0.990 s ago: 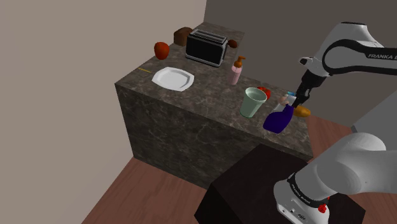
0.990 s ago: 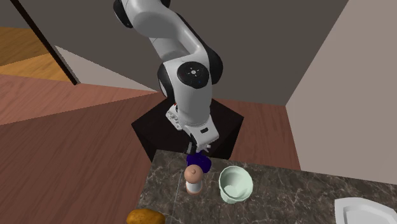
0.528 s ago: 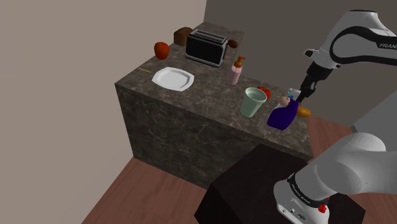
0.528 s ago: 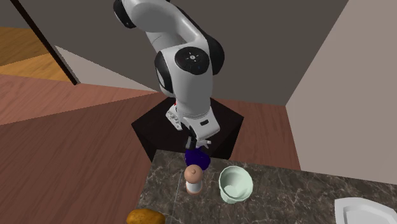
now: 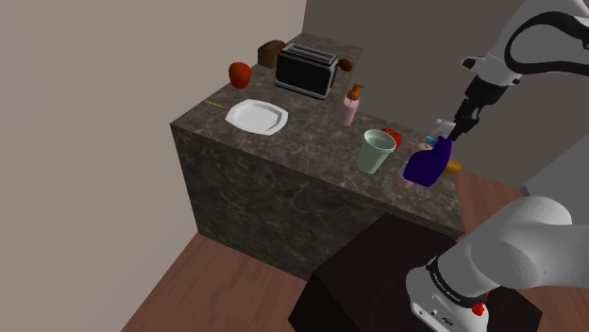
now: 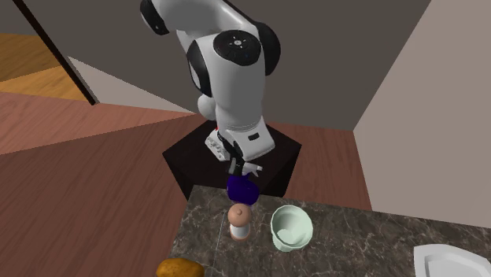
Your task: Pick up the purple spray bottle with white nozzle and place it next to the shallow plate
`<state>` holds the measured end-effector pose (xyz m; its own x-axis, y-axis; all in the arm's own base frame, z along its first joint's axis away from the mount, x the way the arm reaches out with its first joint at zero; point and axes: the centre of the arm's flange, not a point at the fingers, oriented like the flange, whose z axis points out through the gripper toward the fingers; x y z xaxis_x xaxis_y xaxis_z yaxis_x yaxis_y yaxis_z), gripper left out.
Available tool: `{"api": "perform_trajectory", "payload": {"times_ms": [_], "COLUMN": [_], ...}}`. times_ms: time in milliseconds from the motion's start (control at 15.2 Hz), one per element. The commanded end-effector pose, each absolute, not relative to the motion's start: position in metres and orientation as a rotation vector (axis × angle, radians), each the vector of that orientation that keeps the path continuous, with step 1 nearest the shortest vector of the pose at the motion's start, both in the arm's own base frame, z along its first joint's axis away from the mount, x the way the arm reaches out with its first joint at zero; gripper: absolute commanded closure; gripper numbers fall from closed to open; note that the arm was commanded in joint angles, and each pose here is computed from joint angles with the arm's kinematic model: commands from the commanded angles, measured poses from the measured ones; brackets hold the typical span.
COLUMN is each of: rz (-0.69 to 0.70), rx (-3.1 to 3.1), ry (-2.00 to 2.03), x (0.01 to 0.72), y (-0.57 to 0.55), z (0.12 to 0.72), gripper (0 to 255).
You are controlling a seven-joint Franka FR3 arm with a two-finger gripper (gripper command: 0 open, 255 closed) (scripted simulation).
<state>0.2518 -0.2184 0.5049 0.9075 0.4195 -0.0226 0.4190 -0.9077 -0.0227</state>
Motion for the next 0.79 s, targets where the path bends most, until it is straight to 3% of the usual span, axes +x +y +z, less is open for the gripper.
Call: {"api": "perform_trajectory", "payload": {"times_ms": [0,726], "rz": [0.042,0.042], "rx": [-3.051,-3.051], "ry": [-0.671,-0.671], "x": [0.253,0.253], "y": [-0.219,-0.219], "z": [0.516,0.574], "gripper": [255,255]}}
